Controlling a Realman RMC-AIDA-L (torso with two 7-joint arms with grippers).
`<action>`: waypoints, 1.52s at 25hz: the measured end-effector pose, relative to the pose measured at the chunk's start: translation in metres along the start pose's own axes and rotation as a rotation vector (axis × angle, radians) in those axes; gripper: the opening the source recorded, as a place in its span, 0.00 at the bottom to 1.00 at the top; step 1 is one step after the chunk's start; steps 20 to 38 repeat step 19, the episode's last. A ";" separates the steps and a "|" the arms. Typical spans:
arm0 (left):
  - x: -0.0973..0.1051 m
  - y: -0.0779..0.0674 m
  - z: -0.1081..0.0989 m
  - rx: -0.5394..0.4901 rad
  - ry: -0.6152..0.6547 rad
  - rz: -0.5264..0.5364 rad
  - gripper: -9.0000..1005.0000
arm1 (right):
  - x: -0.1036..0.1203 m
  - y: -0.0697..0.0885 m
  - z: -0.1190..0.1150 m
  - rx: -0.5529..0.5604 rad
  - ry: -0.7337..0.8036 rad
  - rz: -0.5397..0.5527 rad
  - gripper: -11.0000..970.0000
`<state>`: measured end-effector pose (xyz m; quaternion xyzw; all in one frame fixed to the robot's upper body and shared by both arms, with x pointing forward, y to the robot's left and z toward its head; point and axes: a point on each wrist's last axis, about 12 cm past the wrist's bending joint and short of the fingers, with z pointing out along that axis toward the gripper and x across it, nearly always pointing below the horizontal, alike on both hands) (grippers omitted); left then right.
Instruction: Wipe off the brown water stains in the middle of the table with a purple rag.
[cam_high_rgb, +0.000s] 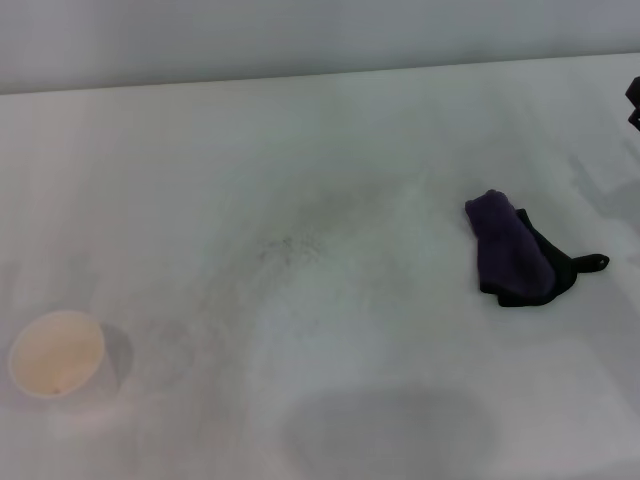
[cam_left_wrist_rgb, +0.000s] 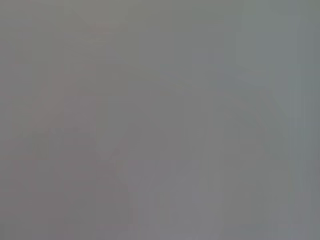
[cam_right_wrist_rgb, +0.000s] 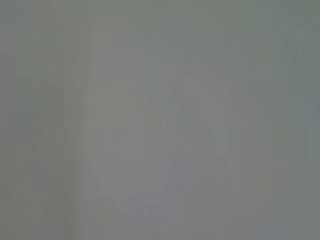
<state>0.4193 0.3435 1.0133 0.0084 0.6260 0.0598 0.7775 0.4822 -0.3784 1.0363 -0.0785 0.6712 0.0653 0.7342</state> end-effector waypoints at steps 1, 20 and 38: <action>0.000 -0.001 0.000 0.004 0.002 -0.001 0.89 | 0.000 -0.001 -0.001 0.007 -0.002 0.001 0.85; 0.002 -0.014 -0.001 0.088 0.016 -0.025 0.89 | -0.002 -0.007 0.000 0.051 -0.015 -0.048 0.90; 0.002 -0.014 -0.001 0.088 0.016 -0.025 0.89 | -0.002 -0.007 0.000 0.051 -0.015 -0.048 0.90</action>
